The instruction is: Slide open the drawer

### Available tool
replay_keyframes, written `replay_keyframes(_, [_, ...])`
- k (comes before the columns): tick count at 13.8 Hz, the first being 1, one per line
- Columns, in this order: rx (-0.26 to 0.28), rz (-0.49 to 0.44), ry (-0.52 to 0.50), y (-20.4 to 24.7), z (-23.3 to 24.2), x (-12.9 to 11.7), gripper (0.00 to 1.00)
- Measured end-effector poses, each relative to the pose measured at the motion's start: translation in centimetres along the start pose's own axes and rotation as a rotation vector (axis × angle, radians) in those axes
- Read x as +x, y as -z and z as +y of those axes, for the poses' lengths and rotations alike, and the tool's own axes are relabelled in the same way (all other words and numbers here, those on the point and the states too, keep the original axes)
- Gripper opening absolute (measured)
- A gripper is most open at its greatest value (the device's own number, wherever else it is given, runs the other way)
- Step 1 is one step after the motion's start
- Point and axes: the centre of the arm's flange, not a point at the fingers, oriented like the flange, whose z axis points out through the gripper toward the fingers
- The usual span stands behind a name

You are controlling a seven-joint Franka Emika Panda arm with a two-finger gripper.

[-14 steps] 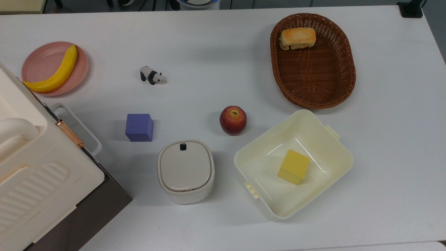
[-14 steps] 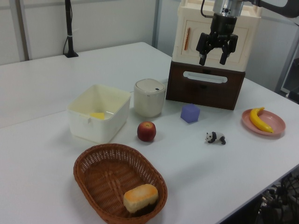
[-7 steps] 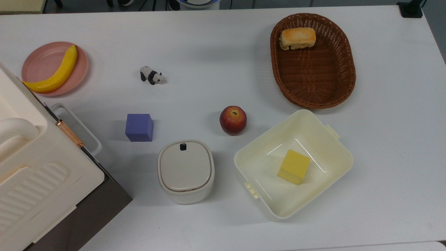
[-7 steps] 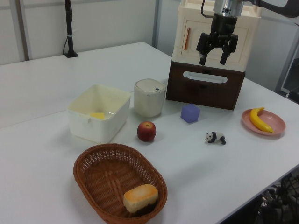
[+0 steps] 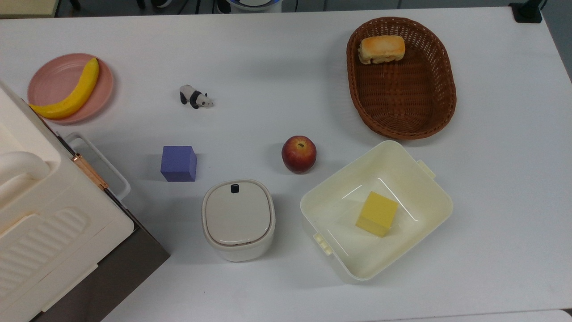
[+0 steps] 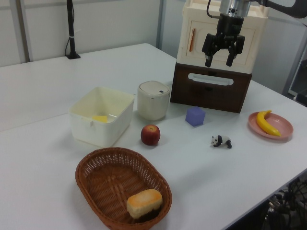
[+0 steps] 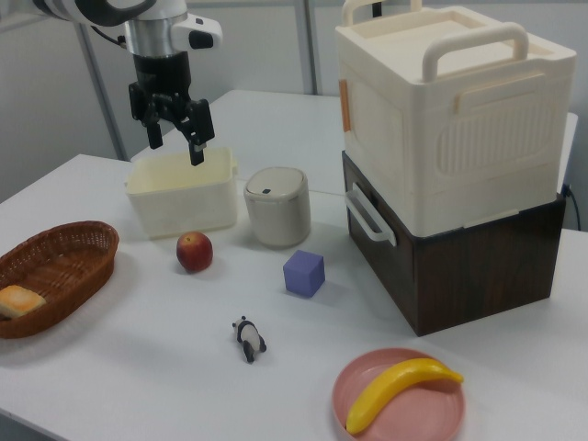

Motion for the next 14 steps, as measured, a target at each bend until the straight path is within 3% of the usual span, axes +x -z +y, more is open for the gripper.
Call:
replay_keyframes(4, [-0.022,0.019,-0.004,0.1,0.3,0.3,1.00])
replay_keyframes(6, [-0.086,0.068,0.007,0.4,1.0,1.0,1.00])
replay_keyframes(9, [-0.188,0.091,0.129,-0.3,2.0,2.4,1.00])
replay_keyframes(14, [-0.204,0.127,0.178,-3.2,2.1,5.6,1.00])
